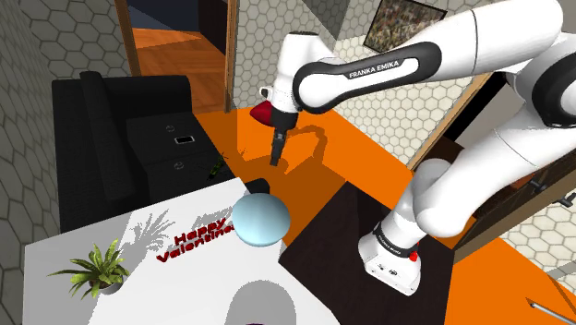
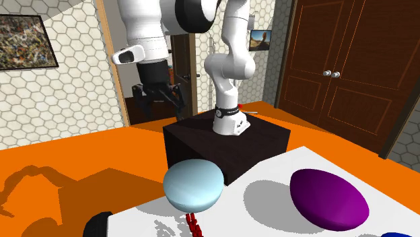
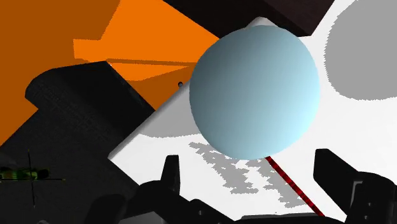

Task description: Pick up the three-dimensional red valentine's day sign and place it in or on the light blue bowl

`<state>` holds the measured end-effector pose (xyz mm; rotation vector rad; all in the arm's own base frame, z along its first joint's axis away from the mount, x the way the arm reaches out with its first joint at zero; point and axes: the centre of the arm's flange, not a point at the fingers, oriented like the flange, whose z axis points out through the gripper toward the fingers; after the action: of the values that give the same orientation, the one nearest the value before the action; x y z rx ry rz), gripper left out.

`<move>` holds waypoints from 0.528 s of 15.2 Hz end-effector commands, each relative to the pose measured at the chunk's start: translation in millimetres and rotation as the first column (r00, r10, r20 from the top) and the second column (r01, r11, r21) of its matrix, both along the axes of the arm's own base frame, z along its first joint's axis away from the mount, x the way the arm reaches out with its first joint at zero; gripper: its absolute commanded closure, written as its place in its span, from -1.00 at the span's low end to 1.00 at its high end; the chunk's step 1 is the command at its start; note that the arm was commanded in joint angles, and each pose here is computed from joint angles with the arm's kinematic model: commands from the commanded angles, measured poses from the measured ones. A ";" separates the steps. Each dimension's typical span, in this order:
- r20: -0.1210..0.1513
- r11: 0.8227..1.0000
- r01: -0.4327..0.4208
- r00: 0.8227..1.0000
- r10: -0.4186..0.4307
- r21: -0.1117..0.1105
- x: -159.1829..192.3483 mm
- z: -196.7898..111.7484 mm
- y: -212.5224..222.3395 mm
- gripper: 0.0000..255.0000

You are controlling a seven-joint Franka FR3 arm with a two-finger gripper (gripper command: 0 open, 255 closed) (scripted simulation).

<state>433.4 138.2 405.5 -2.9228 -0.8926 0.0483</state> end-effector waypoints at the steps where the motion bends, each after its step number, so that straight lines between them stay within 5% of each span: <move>1: 0.010 0.998 -0.061 0.998 0.061 0.000 10.6 -17.9 21.6 -1.00; 8: 0.043 0.965 -0.263 0.964 0.264 -0.008 33.8 -75.2 90.5 -1.00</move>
<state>462.4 215.4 339.3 -2.8143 -1.2394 0.0100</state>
